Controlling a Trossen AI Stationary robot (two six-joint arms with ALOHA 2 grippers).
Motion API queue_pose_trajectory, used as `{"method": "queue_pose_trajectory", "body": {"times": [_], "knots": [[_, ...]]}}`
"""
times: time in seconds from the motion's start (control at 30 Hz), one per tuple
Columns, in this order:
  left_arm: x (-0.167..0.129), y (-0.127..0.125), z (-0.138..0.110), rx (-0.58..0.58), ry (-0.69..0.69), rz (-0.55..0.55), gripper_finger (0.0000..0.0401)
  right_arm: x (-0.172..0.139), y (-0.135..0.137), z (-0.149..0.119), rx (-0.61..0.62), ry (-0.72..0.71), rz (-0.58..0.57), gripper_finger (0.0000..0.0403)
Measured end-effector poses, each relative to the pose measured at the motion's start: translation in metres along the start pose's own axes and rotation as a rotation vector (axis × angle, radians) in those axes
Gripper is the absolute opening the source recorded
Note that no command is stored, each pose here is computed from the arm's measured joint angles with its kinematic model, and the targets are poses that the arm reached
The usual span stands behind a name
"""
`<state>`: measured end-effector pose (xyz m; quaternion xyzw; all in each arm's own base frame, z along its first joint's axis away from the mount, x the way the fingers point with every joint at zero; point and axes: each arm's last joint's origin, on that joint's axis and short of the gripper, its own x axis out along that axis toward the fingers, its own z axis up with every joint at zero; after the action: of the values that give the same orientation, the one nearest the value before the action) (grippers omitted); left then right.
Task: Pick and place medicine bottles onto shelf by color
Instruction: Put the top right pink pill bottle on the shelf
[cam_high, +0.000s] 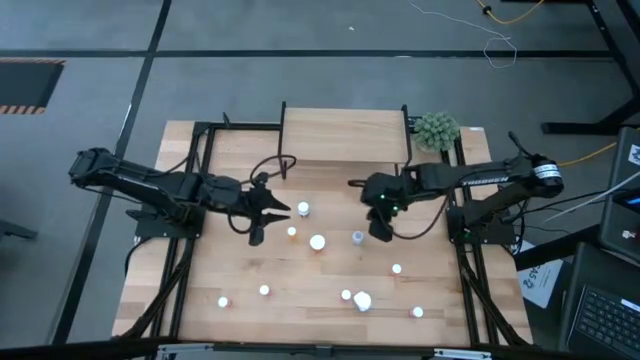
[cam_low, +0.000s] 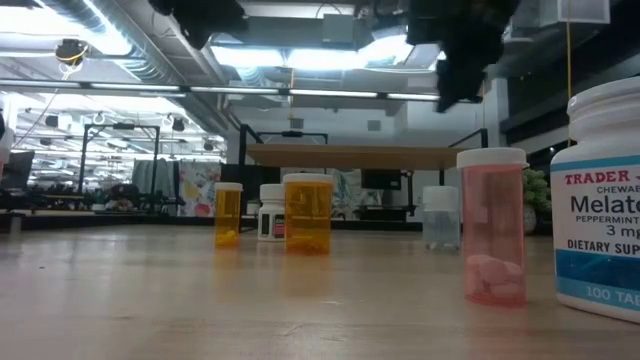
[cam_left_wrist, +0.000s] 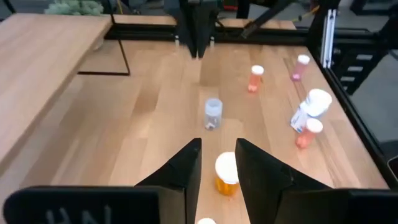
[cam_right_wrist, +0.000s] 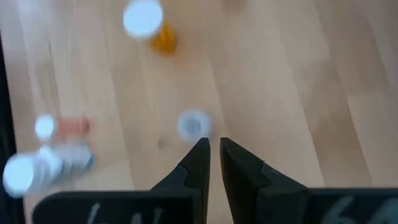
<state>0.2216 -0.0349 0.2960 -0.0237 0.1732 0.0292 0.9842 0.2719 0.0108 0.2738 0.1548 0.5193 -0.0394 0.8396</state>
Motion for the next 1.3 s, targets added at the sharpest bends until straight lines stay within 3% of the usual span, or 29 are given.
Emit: {"method": "queue_pose_trajectory", "body": {"times": [0.17,0.37,0.87,1.1,1.2,1.3], "knots": [[0.007,-0.001,-0.004,0.007,0.03,0.006,0.0093,-0.024,-0.008,0.004,0.091,0.059,-0.076,0.0043],[0.014,-0.002,-0.008,0.013,0.055,0.011,0.0095,-0.037,-0.011,0.015,0.076,-0.004,-0.1,0.0043],[0.016,-0.002,-0.009,0.014,0.061,0.012,0.0095,-0.038,-0.004,0.023,0.065,-0.094,-0.072,0.0043],[0.016,-0.002,-0.009,0.014,0.061,0.012,0.0095,-0.036,-0.002,0.018,0.044,-0.081,-0.157,0.0043],[0.016,-0.002,-0.009,0.014,0.061,0.012,0.0096,-0.036,0.0,0.017,0.039,-0.078,-0.156,0.0059],[0.016,-0.002,-0.009,0.014,0.061,0.012,0.0096,-0.035,0.005,0.016,0.018,-0.079,-0.152,0.0104]]}}
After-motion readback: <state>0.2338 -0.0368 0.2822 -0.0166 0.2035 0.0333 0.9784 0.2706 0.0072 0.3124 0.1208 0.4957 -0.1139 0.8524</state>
